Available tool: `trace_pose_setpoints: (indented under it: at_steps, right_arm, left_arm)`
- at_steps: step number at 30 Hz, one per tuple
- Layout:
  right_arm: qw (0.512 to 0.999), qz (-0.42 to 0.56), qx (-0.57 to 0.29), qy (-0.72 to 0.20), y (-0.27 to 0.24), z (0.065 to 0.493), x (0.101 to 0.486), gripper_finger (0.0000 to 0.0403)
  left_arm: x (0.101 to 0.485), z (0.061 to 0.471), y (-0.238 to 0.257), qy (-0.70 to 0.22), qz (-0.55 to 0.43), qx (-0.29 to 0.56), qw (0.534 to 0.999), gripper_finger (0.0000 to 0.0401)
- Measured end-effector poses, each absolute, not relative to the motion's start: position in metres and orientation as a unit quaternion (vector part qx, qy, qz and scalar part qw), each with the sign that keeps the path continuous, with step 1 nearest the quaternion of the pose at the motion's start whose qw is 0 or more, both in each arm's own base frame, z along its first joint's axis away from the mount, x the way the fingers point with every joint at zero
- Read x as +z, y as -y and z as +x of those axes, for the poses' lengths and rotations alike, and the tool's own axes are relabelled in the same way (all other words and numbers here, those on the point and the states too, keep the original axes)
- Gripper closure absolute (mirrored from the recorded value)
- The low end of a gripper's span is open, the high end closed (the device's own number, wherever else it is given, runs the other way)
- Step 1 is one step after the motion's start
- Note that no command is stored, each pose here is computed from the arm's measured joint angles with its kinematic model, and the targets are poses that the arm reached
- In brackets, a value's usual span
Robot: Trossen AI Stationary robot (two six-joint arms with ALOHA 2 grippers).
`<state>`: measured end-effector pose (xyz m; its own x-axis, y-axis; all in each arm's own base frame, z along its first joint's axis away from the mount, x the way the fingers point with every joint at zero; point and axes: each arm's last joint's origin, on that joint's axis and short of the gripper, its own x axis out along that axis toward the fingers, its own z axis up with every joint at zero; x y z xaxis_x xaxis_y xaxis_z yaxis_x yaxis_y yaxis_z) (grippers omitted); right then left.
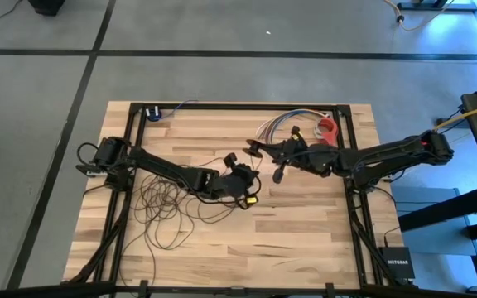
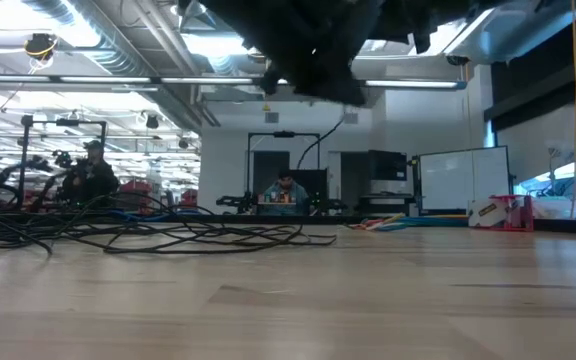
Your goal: Coiling cords
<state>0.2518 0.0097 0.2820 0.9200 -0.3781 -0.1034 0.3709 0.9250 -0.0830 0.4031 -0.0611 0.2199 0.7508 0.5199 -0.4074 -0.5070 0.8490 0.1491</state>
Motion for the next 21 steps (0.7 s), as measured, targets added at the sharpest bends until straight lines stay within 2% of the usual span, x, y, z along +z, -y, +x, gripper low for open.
trace_pose_setpoints:
  at_steps: [12, 21]
  right_arm:
    - [0.979, -0.035, -0.182, -0.085, -0.009, 0.244, 0.282, 0.0401]
    - [0.979, -0.036, -0.182, -0.082, -0.009, 0.245, 0.282, 0.0401]
  left_arm:
    - [0.206, 0.393, 0.054, -0.293, 0.038, 0.303, 0.906, 0.0401]
    - [0.207, 0.394, 0.055, -0.286, 0.027, 0.303, 0.909, 0.0401]
